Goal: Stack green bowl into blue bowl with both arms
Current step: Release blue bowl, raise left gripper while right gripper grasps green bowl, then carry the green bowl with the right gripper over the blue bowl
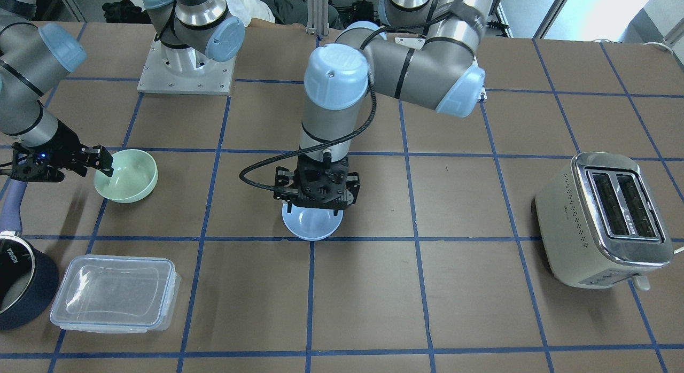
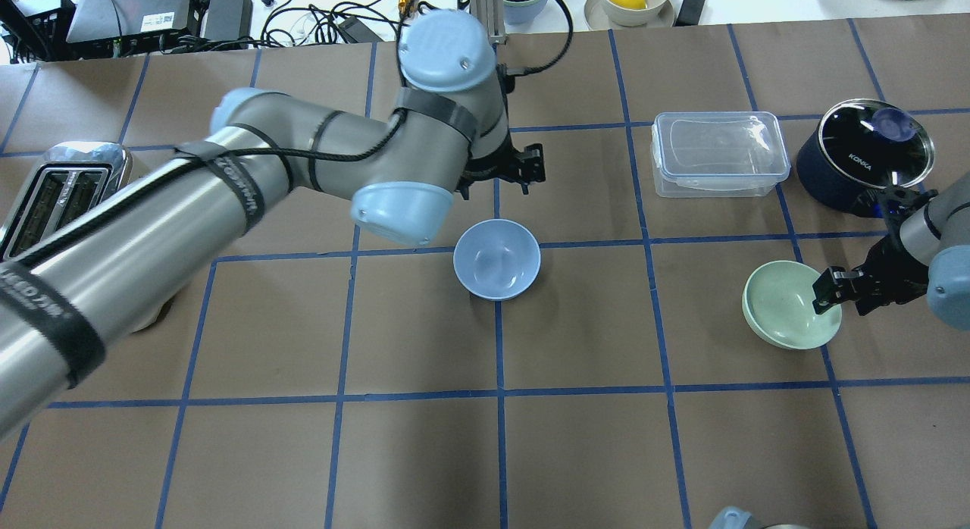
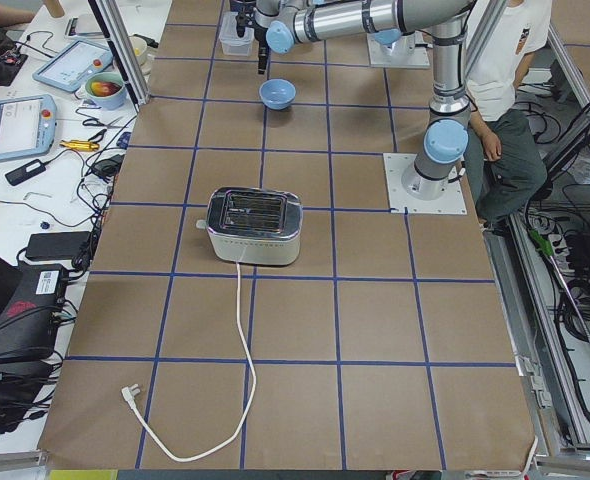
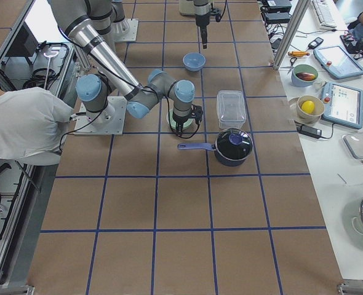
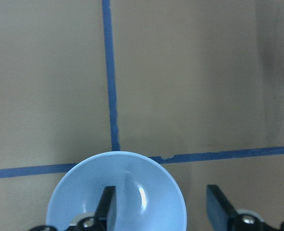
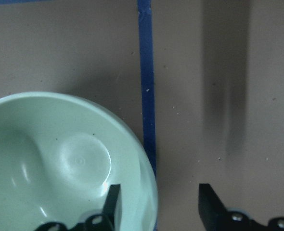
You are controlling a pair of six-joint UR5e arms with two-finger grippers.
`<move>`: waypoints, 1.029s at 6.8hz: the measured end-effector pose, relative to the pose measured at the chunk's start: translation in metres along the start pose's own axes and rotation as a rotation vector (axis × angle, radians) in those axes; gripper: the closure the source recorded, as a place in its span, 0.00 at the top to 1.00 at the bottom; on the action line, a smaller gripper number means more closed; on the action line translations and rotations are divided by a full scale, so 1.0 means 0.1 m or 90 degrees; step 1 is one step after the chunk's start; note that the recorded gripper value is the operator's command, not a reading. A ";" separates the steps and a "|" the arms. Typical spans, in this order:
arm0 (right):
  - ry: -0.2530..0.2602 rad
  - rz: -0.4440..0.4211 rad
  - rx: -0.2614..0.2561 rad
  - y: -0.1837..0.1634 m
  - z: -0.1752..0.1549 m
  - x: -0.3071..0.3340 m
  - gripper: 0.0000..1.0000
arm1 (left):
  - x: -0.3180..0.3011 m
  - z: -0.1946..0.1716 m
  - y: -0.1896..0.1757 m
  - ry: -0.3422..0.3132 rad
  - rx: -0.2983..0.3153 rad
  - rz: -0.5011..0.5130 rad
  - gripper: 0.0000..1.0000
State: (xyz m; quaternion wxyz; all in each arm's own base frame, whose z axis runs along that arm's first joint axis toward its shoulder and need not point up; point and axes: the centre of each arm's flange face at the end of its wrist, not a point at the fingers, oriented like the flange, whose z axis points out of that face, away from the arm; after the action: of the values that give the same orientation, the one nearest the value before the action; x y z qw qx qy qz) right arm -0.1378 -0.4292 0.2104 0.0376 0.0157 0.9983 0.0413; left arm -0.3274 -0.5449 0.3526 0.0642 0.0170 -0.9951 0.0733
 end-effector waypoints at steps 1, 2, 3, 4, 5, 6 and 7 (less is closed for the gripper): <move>0.000 0.000 -0.001 0.00 0.01 0.00 0.00 | -0.47 -0.47 -0.17 0.001 -0.017 -0.012 1.00; 0.000 0.001 0.001 0.00 0.00 0.00 0.00 | -0.94 -0.95 -0.22 -0.004 -0.036 -0.005 1.00; 0.000 0.001 0.005 -0.01 -0.03 -0.02 0.00 | -1.36 -1.39 -0.17 -0.010 -0.047 0.002 1.00; -0.005 0.000 0.016 -0.04 -0.09 -0.06 0.00 | -1.75 -1.75 -0.06 -0.014 -0.052 0.015 1.00; -0.028 -0.003 0.031 -0.11 -0.19 -0.23 0.00 | -1.96 -1.99 0.06 -0.015 -0.045 0.027 1.00; -0.058 -0.005 0.040 -0.21 -0.32 -0.54 0.00 | -2.03 -2.11 0.13 -0.018 -0.038 0.033 1.00; -0.079 -0.004 0.045 -0.32 -0.47 -0.93 0.00 | -2.08 -2.08 0.15 -0.032 -0.040 0.034 1.00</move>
State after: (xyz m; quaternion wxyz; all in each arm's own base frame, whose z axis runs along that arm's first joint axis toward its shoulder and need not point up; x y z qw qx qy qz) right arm -0.0493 -0.4683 0.2613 0.0986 0.0163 0.9950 0.0051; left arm -0.0959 -0.4944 0.5272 0.0373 -0.0100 -0.9983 0.0433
